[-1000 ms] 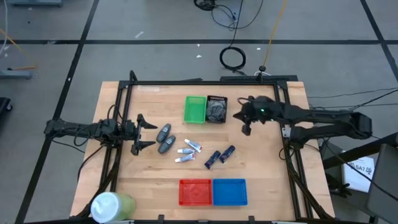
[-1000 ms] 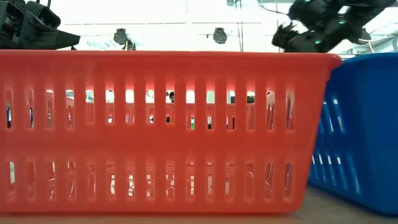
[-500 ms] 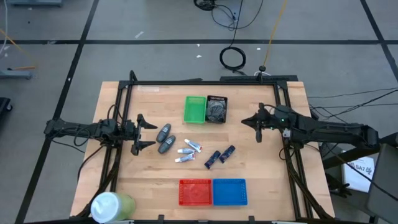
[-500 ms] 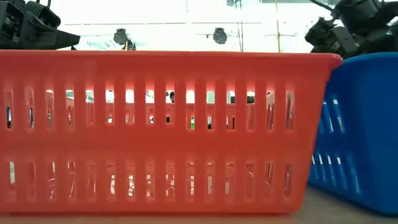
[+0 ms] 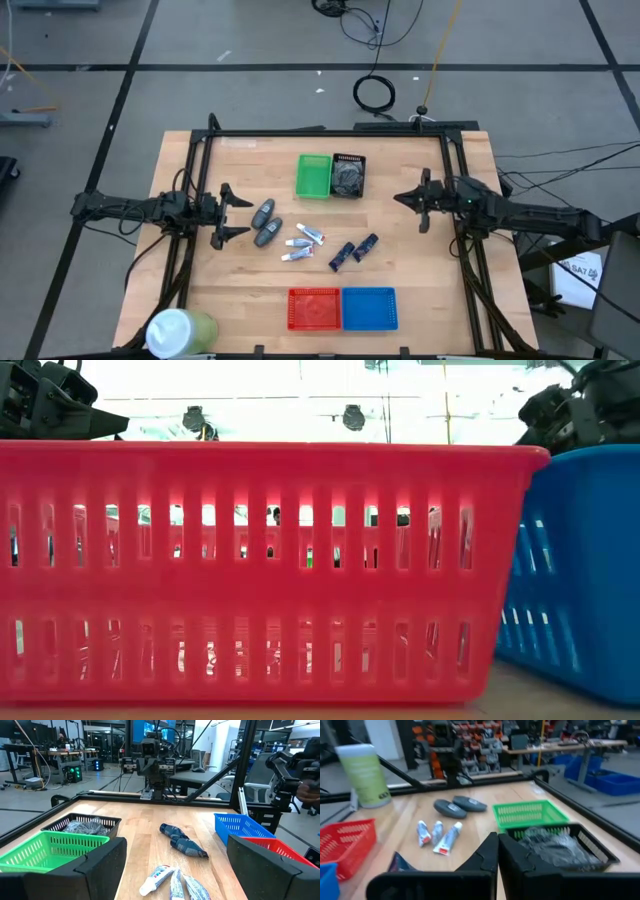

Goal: Pick & Place Travel size toiletries
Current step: Put the left deodorant into the green bin

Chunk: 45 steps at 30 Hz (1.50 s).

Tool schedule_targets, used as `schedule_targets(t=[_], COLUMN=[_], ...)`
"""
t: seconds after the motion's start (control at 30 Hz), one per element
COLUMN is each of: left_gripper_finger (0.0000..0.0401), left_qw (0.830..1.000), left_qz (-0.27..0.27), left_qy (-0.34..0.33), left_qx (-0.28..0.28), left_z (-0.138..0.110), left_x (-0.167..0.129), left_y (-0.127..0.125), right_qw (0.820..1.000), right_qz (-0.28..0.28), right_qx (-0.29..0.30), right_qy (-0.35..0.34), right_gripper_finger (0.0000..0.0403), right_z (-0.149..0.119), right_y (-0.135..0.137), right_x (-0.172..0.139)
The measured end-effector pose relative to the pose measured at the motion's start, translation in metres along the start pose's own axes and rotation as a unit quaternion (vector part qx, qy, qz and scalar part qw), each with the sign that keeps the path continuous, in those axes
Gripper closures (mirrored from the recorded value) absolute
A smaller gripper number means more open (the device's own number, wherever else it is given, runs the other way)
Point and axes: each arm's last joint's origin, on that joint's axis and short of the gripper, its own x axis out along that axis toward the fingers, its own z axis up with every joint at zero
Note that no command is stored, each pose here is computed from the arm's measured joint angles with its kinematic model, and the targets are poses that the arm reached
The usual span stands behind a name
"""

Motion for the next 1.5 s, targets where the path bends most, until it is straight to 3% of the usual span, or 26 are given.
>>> schedule_targets(t=[0.37, 0.57, 0.83, 1.5], left_gripper_finger=[0.0064, 0.0064, 0.0064, 0.0064], left_qw=[1.000, 1.000, 1.000, 1.000], left_qz=[0.000, 0.000, 0.000, 0.000], left_qy=[0.000, 0.000, 0.000, 0.000], left_qx=[0.000, 0.000, 0.000, 0.000], left_z=[0.000, 0.000, 0.000, 0.000], left_x=[0.000, 0.000, 0.000, 0.000], left_y=[0.000, 0.000, 0.000, 0.000], right_qw=[0.994, 0.984, 0.976, 0.971], right_qz=[0.077, 0.151, 0.195, 0.211], right_qx=[-0.029, -0.035, -0.031, -0.016], right_qy=[-0.071, -0.084, -0.096, -0.111], right_gripper_finger=[0.0403, 0.0403, 0.0403, 0.0403], right_z=[0.012, 0.013, 0.009, -0.002], right_y=[0.018, 0.028, 0.036, 0.037], right_x=[-0.014, -0.020, -0.024, -0.028])
